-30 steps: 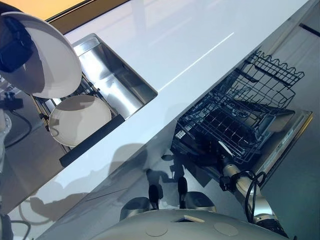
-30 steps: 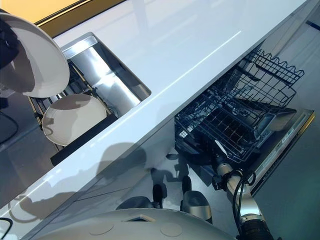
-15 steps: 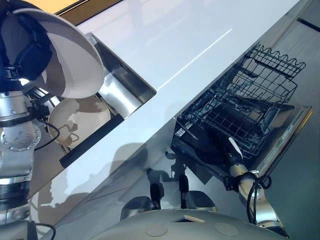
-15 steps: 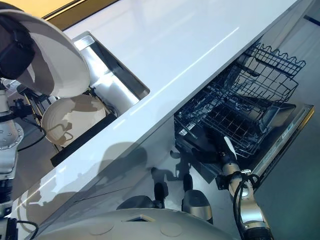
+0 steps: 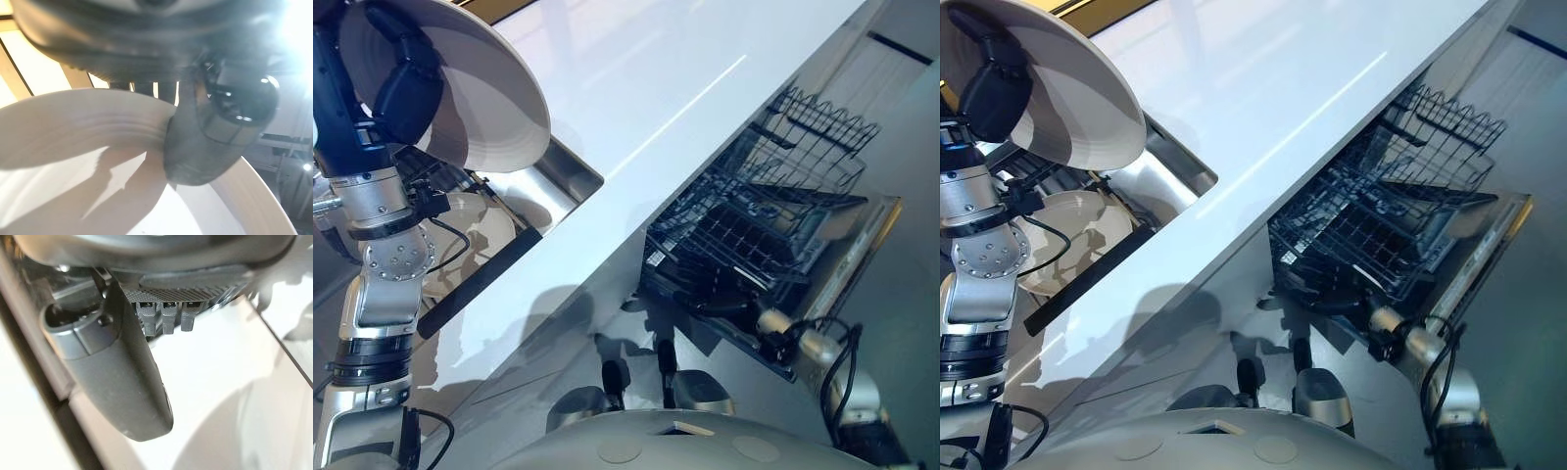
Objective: Pick up plates and place into dishwasher.
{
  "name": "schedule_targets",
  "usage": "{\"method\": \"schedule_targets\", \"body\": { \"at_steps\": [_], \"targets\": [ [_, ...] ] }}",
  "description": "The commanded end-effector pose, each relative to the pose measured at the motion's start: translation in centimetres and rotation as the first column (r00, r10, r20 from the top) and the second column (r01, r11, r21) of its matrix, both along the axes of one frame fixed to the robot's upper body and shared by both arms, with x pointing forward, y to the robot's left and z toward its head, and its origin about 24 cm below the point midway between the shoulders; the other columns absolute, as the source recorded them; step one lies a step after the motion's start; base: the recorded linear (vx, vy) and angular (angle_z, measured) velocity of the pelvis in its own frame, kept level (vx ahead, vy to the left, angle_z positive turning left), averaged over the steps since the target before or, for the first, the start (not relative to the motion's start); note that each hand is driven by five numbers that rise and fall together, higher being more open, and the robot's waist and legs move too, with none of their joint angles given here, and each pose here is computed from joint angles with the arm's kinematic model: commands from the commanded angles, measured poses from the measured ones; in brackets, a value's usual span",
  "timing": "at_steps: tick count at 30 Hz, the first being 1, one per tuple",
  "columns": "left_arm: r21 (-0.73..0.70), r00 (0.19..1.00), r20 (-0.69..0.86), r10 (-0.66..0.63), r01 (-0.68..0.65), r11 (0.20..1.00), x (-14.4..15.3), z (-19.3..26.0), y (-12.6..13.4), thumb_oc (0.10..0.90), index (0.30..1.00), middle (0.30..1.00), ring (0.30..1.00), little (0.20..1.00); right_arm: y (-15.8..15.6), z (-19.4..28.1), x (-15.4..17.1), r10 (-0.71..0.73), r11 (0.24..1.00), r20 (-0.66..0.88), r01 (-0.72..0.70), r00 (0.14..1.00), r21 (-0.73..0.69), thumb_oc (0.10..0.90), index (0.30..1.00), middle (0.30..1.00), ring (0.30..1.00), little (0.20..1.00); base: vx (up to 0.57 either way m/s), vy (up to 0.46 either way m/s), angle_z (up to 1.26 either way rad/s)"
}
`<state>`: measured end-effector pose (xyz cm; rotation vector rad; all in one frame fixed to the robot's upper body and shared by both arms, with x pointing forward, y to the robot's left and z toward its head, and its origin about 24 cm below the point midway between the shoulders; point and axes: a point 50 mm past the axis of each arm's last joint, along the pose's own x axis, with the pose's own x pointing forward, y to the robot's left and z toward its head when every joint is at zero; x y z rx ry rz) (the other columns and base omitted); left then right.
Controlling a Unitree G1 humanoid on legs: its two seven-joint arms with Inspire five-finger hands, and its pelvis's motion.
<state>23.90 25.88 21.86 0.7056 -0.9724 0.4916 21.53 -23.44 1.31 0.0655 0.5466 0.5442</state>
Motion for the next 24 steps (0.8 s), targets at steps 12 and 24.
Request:
{"method": "schedule_targets", "body": {
  "at_steps": [12,24],
  "targets": [
    [0.015,0.998,0.047,-0.05,0.049,0.999,2.0,1.1,0.7,0.1,0.3,0.3,0.3,0.2,1.6,3.7,2.1,0.239,0.904,0.046,-0.239,0.97,0.354,0.8,0.9,0.9,0.9,0.9,0.01,-0.007,0.0],
    [-0.018,1.0,-0.027,0.004,-0.004,1.0,2.6,1.6,2.5,0.1,0.3,0.3,0.3,0.2,-0.8,18.6,5.1,-0.588,0.523,0.419,-0.07,0.692,0.849,0.8,0.9,0.9,0.9,0.9,0.0,0.008,0.0]
  ]
}}
